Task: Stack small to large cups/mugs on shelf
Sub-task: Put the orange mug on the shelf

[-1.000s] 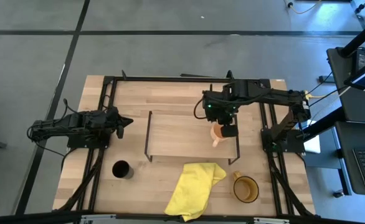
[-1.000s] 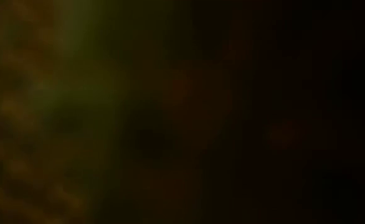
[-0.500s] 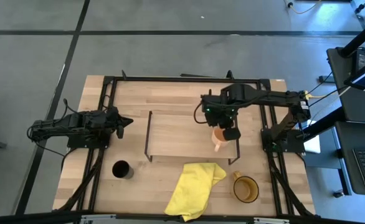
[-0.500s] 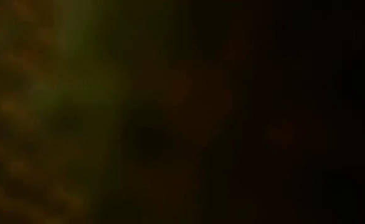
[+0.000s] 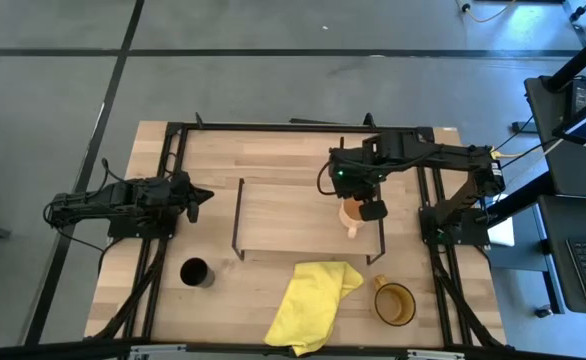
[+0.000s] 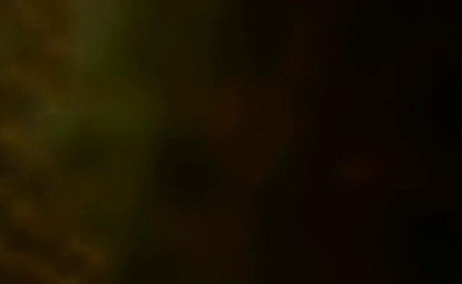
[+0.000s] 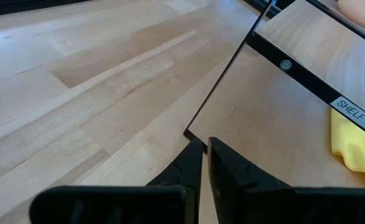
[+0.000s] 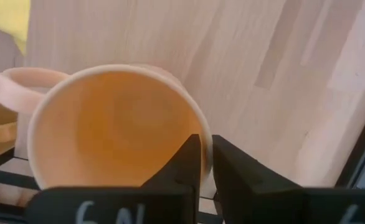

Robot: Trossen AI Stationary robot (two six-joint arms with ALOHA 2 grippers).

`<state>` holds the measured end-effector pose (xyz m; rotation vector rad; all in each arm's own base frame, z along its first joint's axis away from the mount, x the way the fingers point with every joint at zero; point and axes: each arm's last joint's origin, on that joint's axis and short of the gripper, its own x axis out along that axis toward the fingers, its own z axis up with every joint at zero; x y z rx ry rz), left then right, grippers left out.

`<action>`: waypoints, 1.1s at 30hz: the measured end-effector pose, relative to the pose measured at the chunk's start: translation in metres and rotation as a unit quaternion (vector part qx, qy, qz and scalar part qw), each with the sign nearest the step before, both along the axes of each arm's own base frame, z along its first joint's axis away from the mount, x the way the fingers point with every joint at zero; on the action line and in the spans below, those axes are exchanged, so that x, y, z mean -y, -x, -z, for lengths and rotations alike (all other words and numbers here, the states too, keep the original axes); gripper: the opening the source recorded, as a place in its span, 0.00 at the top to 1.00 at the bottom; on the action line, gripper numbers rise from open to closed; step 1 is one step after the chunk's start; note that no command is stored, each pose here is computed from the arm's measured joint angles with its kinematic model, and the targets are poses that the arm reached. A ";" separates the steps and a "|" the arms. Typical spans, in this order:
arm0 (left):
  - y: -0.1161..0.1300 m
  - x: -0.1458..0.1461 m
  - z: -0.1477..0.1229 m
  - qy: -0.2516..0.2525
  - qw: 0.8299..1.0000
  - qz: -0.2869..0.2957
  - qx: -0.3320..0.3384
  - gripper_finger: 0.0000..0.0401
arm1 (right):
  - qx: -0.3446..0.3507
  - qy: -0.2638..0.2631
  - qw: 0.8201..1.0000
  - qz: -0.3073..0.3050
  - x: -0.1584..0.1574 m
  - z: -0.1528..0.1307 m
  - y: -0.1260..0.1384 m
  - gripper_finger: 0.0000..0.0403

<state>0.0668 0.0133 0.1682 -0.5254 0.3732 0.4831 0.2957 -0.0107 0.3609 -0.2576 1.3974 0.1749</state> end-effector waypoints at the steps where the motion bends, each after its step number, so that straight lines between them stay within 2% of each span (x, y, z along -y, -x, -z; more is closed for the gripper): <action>1: 0.000 0.000 0.000 0.000 1.000 0.000 0.000 0.95 | -0.001 0.000 1.000 -0.003 -0.002 0.000 0.000 0.90; 8: 0.000 0.000 0.000 0.000 1.000 0.000 0.000 0.95 | -0.001 -0.014 1.000 -0.022 -0.013 0.000 0.000 0.90; 28: 0.000 0.000 0.000 0.000 1.000 0.000 0.000 0.95 | 0.009 -0.012 0.999 -0.031 -0.016 0.000 -0.002 0.90; 33: 0.000 0.000 0.000 0.000 1.000 0.000 0.000 0.95 | 0.000 -0.012 0.999 -0.038 -0.023 -0.001 0.001 0.84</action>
